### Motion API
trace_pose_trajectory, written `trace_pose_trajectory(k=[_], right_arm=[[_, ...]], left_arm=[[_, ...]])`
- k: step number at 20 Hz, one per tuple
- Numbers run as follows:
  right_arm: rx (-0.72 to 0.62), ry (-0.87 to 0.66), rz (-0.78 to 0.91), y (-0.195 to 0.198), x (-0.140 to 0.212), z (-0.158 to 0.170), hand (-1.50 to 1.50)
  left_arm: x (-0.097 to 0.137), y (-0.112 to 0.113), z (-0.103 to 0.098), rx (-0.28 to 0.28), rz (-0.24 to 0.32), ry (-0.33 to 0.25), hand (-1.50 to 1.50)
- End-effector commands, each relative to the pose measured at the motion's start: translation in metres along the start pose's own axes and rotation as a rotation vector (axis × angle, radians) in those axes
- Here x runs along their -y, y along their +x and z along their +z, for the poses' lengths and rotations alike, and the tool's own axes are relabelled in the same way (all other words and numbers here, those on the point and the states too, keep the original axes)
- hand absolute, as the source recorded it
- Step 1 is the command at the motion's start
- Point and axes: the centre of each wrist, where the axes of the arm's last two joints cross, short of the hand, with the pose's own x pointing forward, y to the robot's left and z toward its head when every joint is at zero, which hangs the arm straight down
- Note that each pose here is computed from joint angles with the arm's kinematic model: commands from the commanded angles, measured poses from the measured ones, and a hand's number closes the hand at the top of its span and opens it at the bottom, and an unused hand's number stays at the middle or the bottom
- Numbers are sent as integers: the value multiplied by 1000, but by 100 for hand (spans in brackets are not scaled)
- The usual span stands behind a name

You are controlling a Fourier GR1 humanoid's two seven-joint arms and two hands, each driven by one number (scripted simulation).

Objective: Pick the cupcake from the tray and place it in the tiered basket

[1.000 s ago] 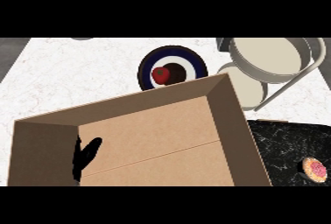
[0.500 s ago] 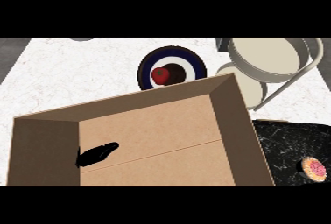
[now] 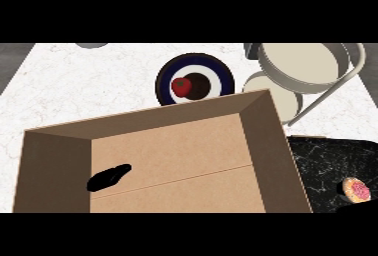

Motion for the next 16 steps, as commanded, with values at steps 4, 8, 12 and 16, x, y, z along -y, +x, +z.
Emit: trace_pose_trajectory(k=[4,8,12,16], right_arm=[[-175,34,44,28,-12,-5,-150],[-191,76,74,23,-11,-18,-150],[-227,109,34,23,-7,-40,-150],[-232,136,23,-5,-16,-39,-150]], left_arm=[[9,-3,13,-23,11,-47,0],[13,3,6,-25,31,-51,0],[18,14,6,8,16,-58,0],[4,-8,14,-29,20,-44,0]])
